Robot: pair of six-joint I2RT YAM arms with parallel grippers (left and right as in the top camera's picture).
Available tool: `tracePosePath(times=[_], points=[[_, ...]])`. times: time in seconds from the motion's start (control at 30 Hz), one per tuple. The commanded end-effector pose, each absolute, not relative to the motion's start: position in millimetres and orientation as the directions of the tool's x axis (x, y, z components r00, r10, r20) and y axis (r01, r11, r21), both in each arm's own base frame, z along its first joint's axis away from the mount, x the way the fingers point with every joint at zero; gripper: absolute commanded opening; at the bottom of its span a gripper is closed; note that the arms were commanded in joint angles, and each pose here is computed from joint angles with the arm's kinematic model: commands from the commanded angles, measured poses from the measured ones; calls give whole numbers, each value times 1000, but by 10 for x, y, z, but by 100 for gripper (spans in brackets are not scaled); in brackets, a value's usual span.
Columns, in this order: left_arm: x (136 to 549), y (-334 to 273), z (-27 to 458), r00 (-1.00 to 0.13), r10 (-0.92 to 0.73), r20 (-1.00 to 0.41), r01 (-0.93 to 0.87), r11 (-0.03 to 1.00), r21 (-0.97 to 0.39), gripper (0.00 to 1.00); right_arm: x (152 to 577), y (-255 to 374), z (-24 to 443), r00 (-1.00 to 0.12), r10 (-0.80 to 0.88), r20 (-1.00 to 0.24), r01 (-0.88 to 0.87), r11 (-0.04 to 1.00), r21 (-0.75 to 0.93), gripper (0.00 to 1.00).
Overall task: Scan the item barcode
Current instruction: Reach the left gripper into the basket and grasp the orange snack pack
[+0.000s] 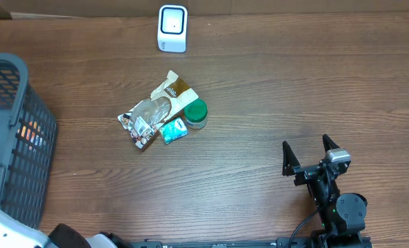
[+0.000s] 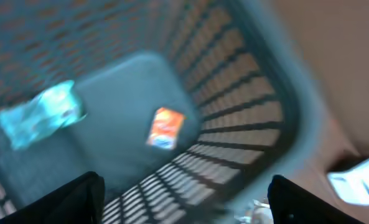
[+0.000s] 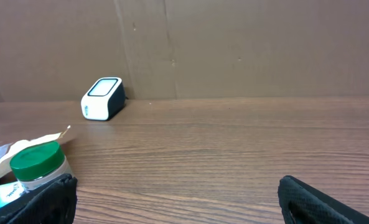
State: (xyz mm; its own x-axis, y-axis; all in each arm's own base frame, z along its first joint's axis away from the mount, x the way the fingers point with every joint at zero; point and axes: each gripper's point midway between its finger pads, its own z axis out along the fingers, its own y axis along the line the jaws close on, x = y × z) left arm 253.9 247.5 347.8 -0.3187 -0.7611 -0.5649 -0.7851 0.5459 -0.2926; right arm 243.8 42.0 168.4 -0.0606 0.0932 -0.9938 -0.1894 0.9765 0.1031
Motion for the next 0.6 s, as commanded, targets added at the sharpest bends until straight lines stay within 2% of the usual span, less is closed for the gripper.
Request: tracePosePath(times=[0.0,0.27,0.57], points=[[2462,2684,3012,-279,-823,-495,-833,464,-301,87,2441,418,1657,-60,92,-994,-186,977,102,100],[2637,2875,2218,-334,-817,-470,-820,498,-282,89,2441,418,1657,-60,92,-994,-186,977,102,100],[2893,2995,1286,-507,-773,-382,-752,613,-243,83,2441,418,1657,-60,92,-994,-186,977,102,100]])
